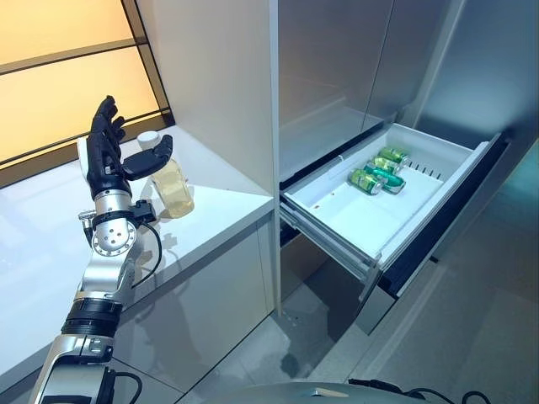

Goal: Put drinks into fridge and close the fridge

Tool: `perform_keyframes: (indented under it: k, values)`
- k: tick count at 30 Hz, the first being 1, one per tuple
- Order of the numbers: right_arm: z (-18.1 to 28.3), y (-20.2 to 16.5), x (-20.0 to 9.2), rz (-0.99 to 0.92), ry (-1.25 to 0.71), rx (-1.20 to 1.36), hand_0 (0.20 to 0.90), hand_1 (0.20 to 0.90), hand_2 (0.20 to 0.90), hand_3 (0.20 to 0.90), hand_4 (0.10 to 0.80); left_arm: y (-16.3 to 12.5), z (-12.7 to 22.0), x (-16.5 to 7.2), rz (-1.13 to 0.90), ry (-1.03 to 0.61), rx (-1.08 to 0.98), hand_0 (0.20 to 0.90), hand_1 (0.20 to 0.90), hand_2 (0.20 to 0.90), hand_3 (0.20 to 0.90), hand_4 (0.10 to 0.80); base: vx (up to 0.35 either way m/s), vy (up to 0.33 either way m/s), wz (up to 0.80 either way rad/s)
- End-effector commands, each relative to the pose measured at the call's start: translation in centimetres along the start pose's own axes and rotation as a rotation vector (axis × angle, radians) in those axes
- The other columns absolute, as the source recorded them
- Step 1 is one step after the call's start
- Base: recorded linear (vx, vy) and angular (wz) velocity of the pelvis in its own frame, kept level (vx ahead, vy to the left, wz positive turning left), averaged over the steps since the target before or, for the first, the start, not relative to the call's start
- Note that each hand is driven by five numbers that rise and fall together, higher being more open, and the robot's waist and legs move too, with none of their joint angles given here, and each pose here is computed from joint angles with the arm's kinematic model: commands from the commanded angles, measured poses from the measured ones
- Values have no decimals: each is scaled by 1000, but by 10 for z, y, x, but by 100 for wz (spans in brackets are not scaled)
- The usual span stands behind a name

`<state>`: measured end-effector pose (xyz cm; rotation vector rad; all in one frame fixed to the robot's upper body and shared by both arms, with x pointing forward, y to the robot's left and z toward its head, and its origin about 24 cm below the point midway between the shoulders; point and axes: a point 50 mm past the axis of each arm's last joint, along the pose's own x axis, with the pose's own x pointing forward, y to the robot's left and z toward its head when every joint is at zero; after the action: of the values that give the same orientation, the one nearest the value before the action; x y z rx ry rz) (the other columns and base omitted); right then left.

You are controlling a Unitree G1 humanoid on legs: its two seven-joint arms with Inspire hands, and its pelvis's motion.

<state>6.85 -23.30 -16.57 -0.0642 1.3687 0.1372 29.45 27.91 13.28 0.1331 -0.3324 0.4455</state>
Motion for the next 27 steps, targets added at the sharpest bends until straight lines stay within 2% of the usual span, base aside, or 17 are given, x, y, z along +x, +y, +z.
perform_keyframes:
  k: [1, 12, 23, 27]
  values:
    - [-20, -10, -5, -7, 112, -39, 900, 900, 900, 900, 800, 2, 54, 34, -1, -226, 17, 900, 900, 900, 900, 800, 0, 0, 0]
    - [-19, -9, -5, -13, 114, -46, 900, 900, 900, 900, 800, -3, 23, 29, -78, -84, 22, 900, 900, 900, 900, 800, 0, 0, 0]
    - [-21, -8, -5, -15, 116, -51, 900, 900, 900, 900, 800, -3, 20, 31, -81, -71, 56, 900, 900, 900, 900, 800, 7, 2, -3]
    - [-22, -7, -4, -15, 118, -52, 900, 900, 900, 900, 800, -2, 11, 30, -87, -20, 112, 900, 900, 900, 900, 800, 0, 0, 0]
